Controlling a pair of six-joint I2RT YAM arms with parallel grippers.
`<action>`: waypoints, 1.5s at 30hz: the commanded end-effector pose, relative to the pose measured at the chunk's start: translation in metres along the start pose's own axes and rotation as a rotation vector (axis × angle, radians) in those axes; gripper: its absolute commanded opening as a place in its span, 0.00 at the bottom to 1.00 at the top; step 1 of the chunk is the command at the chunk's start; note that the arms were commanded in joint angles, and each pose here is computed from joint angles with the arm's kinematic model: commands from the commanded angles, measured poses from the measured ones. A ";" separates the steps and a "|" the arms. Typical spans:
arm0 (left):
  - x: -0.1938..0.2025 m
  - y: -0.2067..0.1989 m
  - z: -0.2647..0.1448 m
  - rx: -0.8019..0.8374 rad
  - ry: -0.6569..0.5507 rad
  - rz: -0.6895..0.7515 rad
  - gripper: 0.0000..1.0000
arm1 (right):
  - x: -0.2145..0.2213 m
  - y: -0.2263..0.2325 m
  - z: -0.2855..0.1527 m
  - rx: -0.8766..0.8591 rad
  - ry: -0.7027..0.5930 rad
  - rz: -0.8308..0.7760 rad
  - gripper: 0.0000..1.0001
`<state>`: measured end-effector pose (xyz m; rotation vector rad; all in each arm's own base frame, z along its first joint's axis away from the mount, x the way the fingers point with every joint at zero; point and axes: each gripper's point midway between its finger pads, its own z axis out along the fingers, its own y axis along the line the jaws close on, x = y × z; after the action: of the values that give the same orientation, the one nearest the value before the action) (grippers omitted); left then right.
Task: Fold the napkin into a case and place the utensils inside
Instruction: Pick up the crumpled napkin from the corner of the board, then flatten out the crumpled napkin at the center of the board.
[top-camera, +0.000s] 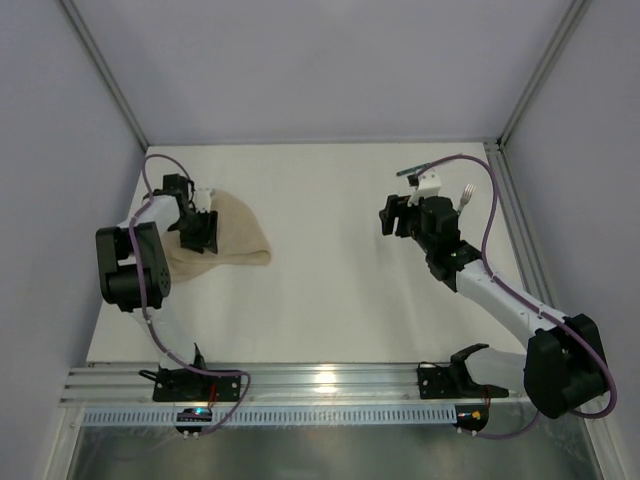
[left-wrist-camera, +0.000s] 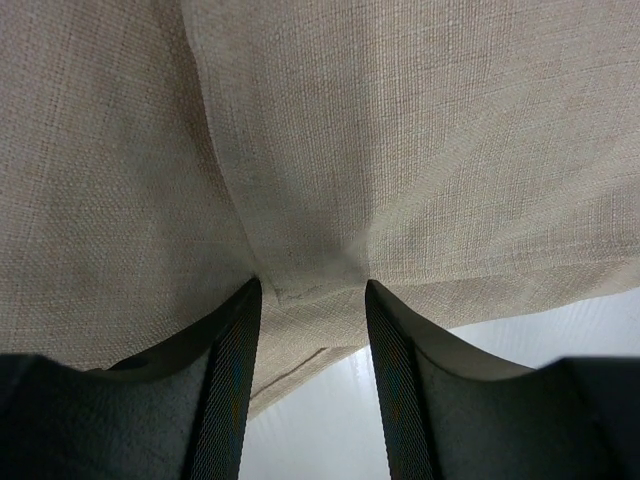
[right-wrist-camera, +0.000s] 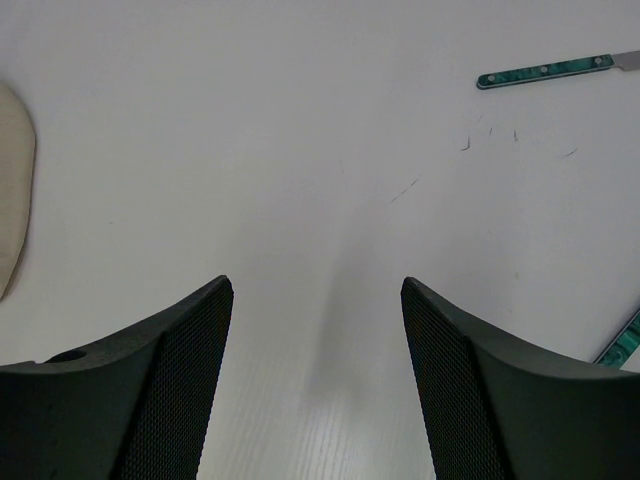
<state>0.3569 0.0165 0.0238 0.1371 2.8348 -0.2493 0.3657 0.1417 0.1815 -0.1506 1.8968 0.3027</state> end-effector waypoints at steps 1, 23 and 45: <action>-0.014 -0.004 0.003 0.001 -0.035 0.017 0.48 | -0.024 0.008 0.002 -0.022 -0.050 0.008 0.72; -0.064 -0.043 -0.068 0.078 -0.261 0.084 0.00 | -0.021 0.022 0.003 -0.091 -0.021 0.012 0.72; -0.107 -0.198 -0.283 0.349 -0.682 0.280 0.00 | -0.045 0.257 -0.007 -0.774 -0.252 -0.234 0.94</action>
<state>0.3678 -0.1299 0.3533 0.4652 2.0086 -0.5385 0.3108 0.3541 0.2022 -0.8249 1.6276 0.7318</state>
